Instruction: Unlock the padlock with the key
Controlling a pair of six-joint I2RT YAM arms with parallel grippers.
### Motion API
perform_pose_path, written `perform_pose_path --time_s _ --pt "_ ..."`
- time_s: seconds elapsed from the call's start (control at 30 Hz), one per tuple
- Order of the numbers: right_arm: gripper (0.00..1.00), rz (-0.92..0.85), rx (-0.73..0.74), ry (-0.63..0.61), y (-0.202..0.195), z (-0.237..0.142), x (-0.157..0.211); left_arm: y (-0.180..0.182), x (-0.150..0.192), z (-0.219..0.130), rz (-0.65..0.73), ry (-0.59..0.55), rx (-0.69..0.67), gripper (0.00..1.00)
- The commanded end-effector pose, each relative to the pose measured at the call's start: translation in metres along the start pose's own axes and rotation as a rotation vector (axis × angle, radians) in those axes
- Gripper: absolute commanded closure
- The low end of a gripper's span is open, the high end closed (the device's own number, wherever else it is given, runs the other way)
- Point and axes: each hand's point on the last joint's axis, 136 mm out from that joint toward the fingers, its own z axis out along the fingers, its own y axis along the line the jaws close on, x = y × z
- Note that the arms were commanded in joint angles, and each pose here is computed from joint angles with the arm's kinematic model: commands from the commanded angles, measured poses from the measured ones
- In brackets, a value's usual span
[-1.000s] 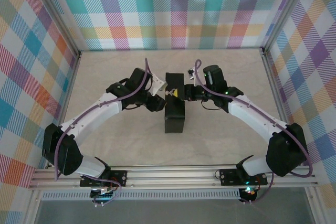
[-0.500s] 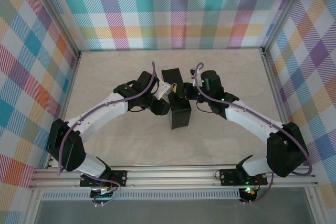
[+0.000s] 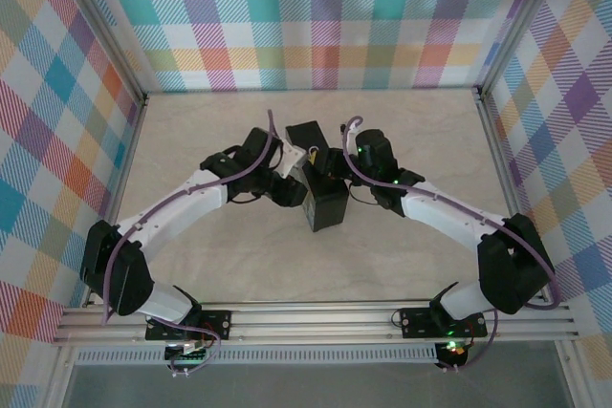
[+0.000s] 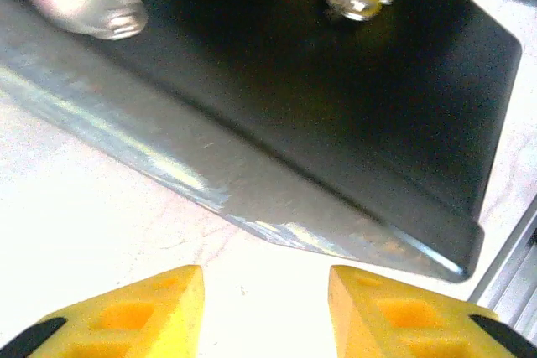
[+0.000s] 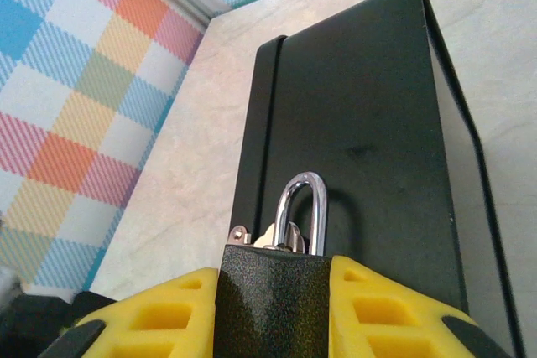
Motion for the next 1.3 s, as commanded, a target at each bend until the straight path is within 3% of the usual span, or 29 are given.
perform_pose_path --time_s 0.0,0.17,0.6,0.9,1.07,1.27 --pt "0.83 -0.028 0.052 -0.149 -0.005 -0.026 -0.039 0.006 -0.024 -0.027 -0.061 -0.119 0.013 0.54" --pt "0.82 0.014 0.116 -0.191 -0.030 -0.039 -0.044 0.015 -0.034 -0.031 -0.090 -0.144 -0.005 0.53" --pt "0.82 -0.053 0.083 -0.112 -0.034 -0.007 -0.036 0.014 -0.038 -0.028 -0.101 -0.148 0.017 0.54" --pt "0.81 -0.075 0.179 -0.109 -0.058 -0.012 -0.037 0.023 -0.038 -0.022 -0.117 -0.130 -0.018 0.54" --pt "0.78 -0.110 0.329 -0.012 -0.106 -0.022 -0.020 0.036 -0.043 -0.035 -0.146 -0.160 -0.064 0.53" --pt "0.76 -0.048 0.599 0.063 -0.201 -0.041 0.019 0.054 -0.049 -0.046 -0.187 -0.177 -0.146 0.50"
